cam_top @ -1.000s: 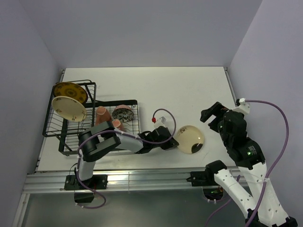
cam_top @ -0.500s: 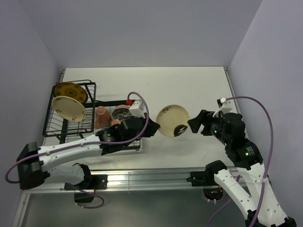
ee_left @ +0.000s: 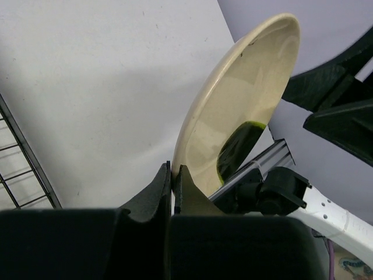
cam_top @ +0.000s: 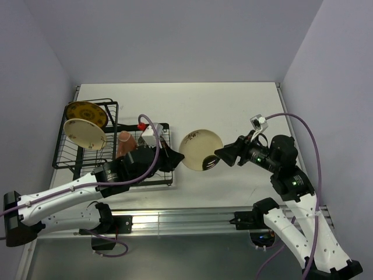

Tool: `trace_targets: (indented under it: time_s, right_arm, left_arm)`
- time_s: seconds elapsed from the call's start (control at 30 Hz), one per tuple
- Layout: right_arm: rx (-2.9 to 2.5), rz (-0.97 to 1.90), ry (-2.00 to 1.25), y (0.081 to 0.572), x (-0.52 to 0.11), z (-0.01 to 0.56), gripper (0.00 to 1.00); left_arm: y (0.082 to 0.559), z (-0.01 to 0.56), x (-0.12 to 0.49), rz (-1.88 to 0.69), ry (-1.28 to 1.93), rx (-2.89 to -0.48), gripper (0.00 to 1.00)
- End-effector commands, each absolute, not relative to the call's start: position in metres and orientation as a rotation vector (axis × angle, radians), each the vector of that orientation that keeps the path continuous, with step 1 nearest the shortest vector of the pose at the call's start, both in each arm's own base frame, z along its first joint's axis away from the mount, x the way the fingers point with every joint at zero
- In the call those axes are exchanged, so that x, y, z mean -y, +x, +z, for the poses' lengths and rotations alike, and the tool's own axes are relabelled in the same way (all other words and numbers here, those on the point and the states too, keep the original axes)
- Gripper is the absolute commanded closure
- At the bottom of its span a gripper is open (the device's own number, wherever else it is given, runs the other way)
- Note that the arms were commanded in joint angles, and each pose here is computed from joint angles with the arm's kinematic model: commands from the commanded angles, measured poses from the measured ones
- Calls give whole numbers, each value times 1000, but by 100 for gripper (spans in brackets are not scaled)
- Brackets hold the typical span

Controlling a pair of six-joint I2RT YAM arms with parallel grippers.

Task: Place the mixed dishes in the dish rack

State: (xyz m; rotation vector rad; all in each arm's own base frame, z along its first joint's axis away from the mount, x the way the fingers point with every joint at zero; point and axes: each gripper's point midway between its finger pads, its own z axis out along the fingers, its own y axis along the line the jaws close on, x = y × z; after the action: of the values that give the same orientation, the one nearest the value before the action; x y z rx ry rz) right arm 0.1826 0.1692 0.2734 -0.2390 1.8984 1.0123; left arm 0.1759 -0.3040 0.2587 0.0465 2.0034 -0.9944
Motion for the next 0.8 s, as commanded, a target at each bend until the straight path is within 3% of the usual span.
trace_targets:
  time_s: [0.0, 0.13, 0.27, 0.4, 0.43, 0.47, 0.5, 0.77]
  right_arm:
    - [-1801, 1117, -335, 188, -187, 294, 31]
    - [-1769, 1157, -353, 197, -195, 300, 35]
    - [-1732, 1277, -431, 197, -212, 309, 59]
    - [-1706, 1333, -513, 194, -228, 318, 66]
    - [-1645, 1339, -550, 192, -232, 332, 73]
    - [-1639, 1356, -571, 190, -237, 334, 97]
    - [-1620, 1355, -579, 190, -239, 341, 100]
    - [-1542, 1334, -609, 186, -248, 374, 100]
  left_arm:
    - [167, 283, 301, -1088, 58, -1947, 100]
    - [156, 298, 295, -1153, 80, -1920, 100]
    - [147, 312, 286, -1196, 99, -1891, 100]
    - [139, 324, 280, -1237, 122, -1865, 100]
    - [138, 325, 279, -1238, 130, -1864, 100]
    - [136, 330, 277, -1247, 130, -1856, 100]
    - [135, 328, 276, -1238, 135, -1864, 100]
    - [133, 338, 256, -1207, 130, -1847, 100]
